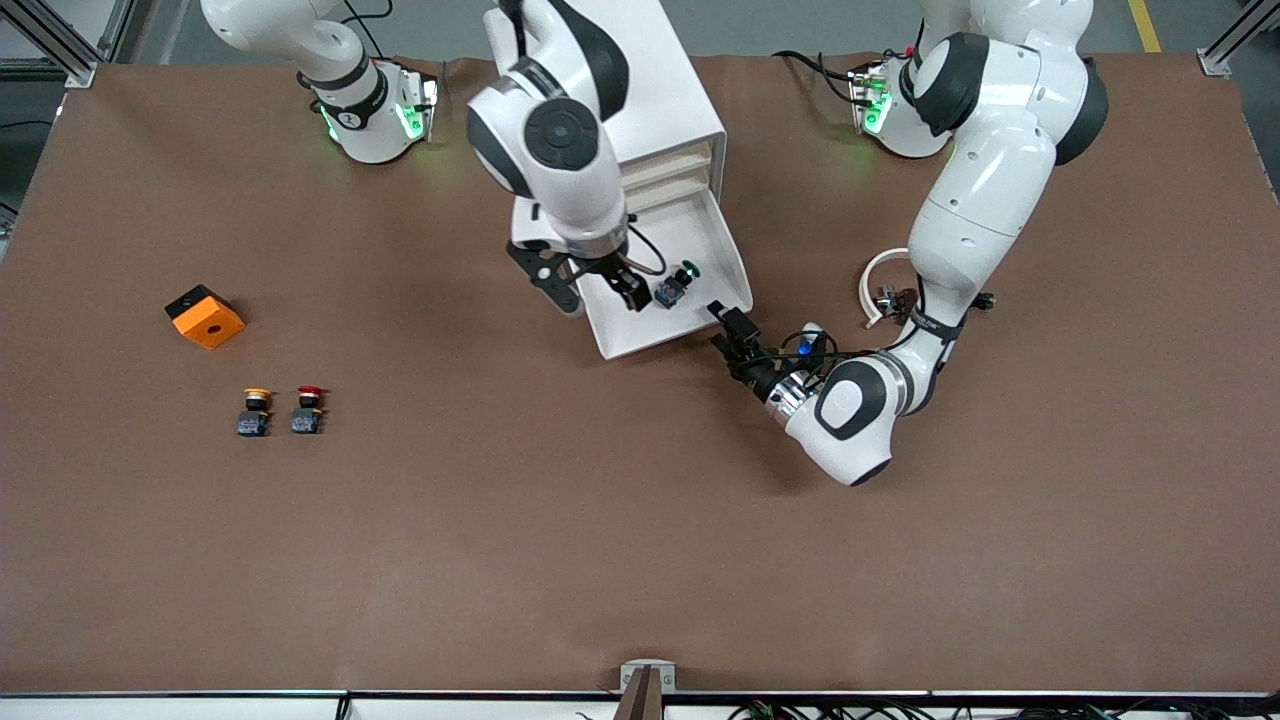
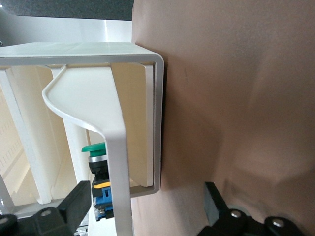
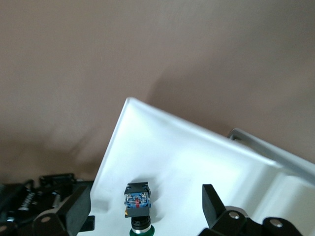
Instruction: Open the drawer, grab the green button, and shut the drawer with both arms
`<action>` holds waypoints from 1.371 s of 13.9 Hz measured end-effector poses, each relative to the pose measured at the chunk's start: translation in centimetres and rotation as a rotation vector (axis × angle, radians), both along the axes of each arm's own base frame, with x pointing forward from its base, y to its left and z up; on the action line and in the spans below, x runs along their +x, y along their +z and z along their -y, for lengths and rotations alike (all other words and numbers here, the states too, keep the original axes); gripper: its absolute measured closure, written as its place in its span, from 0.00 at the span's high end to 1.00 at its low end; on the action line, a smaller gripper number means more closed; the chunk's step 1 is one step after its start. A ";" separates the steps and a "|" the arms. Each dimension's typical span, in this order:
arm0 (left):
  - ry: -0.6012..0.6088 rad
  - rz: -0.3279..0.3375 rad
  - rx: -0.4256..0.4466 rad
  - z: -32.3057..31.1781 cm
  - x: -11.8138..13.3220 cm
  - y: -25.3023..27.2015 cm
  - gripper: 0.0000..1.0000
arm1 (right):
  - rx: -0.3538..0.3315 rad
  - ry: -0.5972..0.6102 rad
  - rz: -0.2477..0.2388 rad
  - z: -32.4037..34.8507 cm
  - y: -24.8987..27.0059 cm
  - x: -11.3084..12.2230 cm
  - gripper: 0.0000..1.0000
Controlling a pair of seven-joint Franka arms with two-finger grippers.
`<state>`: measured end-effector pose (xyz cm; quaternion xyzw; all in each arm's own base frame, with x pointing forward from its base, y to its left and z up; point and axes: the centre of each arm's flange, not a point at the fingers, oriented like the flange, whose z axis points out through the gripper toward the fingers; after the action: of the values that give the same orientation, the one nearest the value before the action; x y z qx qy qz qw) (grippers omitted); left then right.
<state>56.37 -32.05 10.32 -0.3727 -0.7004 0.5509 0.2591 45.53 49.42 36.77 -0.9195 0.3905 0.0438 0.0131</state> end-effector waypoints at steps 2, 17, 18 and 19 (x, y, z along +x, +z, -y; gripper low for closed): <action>-0.011 0.022 -0.029 0.1 0.0 0.1 1.00 | 0.000 0.022 0.009 -2.0 -2.8 -0.7 1.00; -0.557 0.761 -0.429 -1.9 4.4 9.7 1.00 | -0.026 0.059 0.008 -5.6 -9.7 -2.5 1.00; -0.606 0.827 -0.417 -1.9 5.1 10.4 1.00 | -0.027 0.061 0.007 -5.7 -9.8 -2.6 1.00; -0.650 0.893 -0.413 -1.7 5.7 11.1 1.00 | -0.028 0.063 0.006 -5.8 -9.9 -2.7 1.00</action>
<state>62.09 -30.34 21.40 -0.8070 -0.4696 0.3578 0.0168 42.83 55.18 26.88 -0.9316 0.3618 0.0358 0.0000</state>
